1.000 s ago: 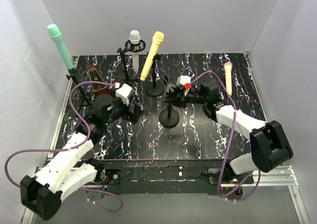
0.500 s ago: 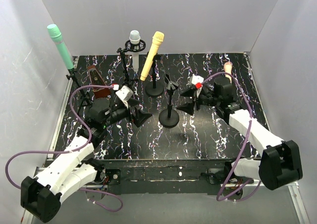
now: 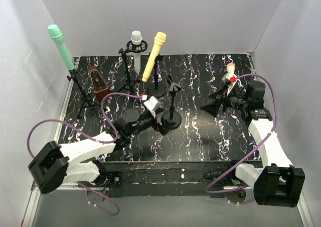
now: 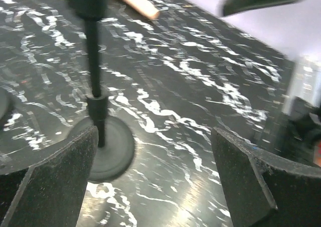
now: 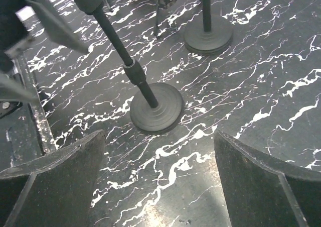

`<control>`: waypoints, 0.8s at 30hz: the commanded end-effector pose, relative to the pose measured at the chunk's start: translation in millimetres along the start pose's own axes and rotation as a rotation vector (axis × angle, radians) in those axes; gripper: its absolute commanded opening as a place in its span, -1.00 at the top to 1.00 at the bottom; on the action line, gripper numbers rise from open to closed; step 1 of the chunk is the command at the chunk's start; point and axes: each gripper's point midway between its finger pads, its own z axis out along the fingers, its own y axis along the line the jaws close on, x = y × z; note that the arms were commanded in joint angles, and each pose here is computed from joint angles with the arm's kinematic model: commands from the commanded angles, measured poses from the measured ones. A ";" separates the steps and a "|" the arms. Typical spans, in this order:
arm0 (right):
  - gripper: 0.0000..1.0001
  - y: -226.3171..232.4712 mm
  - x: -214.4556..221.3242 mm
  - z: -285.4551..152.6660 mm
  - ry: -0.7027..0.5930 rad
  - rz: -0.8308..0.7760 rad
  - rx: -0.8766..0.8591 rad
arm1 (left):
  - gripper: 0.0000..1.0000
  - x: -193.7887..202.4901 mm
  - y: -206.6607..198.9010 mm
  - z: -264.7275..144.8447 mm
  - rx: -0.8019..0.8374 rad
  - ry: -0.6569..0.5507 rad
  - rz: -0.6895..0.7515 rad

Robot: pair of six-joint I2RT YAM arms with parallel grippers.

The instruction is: Attach the microphones to the stand

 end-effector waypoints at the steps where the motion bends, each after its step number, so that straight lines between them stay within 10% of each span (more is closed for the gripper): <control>1: -0.86 12.7 -8.0 -4.9 -0.029 0.009 -0.057 | -0.80 -13.1 57.5 15.6 -0.291 -0.136 0.049; 21: -0.82 12.8 -8.0 -10.2 -0.020 0.021 -0.077 | -0.26 -25.3 76.2 71.8 -0.406 -0.222 0.027; 24: -0.82 12.0 -6.7 -10.1 -0.018 0.025 -0.076 | 0.07 -28.3 77.6 75.6 -0.419 -0.225 0.040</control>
